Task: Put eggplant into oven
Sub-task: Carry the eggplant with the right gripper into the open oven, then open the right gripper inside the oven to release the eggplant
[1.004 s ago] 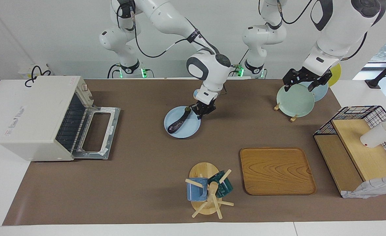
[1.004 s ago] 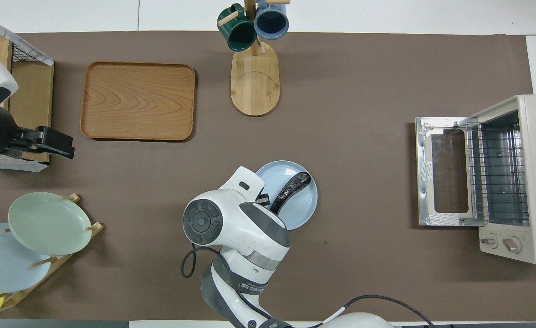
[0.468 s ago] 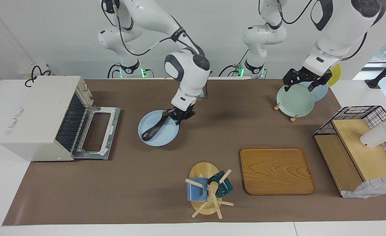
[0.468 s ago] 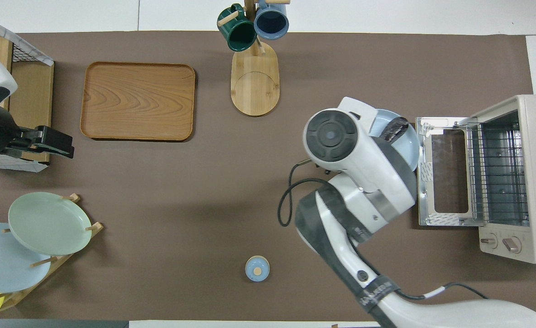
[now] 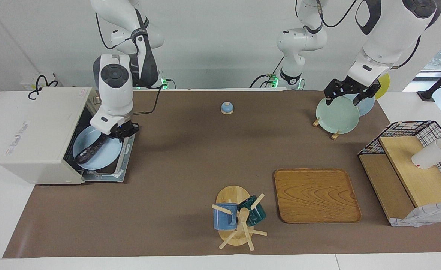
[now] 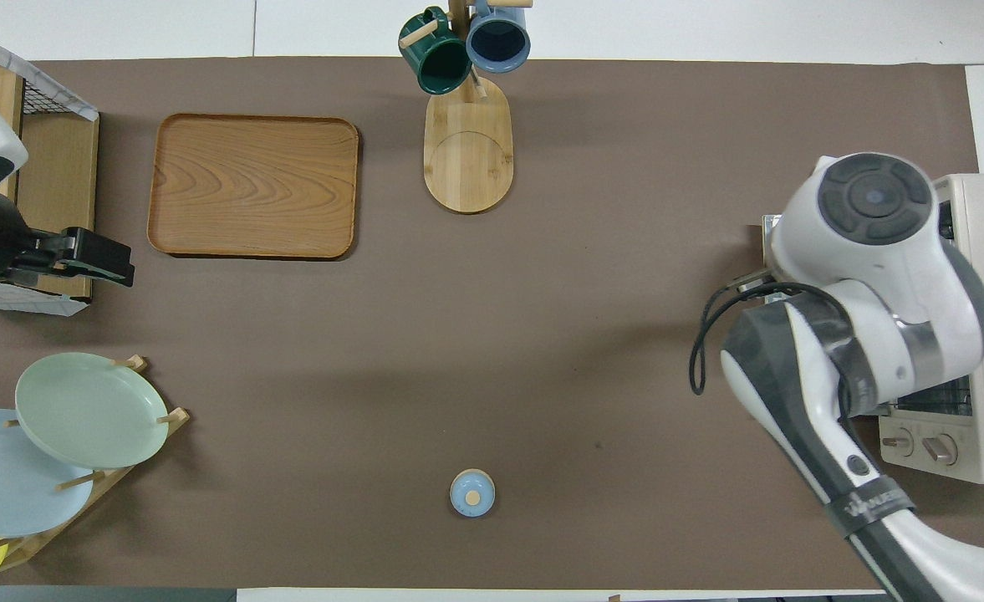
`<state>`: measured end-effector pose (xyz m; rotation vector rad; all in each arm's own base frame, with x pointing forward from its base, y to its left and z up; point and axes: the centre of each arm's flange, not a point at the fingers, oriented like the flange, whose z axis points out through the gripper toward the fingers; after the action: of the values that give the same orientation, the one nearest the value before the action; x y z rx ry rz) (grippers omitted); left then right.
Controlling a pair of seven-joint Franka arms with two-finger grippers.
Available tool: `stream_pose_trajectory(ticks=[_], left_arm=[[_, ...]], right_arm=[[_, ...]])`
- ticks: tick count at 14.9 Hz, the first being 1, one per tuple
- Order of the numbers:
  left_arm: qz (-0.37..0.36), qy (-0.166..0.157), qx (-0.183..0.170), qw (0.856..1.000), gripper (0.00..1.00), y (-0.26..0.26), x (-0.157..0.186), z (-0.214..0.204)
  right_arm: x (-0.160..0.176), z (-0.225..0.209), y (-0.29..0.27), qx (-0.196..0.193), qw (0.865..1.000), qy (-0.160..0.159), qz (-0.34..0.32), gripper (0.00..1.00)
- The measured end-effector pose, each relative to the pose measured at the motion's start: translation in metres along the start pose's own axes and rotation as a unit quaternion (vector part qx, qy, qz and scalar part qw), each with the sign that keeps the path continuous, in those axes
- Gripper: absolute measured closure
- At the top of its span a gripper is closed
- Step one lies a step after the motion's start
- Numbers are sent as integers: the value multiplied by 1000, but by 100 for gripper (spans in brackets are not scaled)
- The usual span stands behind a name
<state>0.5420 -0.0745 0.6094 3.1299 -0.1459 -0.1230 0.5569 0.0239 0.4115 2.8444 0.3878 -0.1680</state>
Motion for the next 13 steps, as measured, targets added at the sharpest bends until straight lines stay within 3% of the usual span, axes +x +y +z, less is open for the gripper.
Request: stream_pose_trajectory(ticks=[10, 12, 13], left_arm=[[0, 0, 0, 1000, 0, 0, 0, 0], [0, 0, 0, 1000, 0, 0, 0, 0], [0, 0, 0, 1000, 0, 0, 0, 0]], right_arm=[[-27, 39, 18, 11, 1000, 7, 11, 97], [-29, 40, 19, 11, 1000, 6, 13, 94], [-30, 41, 21, 12, 1000, 4, 16, 86]])
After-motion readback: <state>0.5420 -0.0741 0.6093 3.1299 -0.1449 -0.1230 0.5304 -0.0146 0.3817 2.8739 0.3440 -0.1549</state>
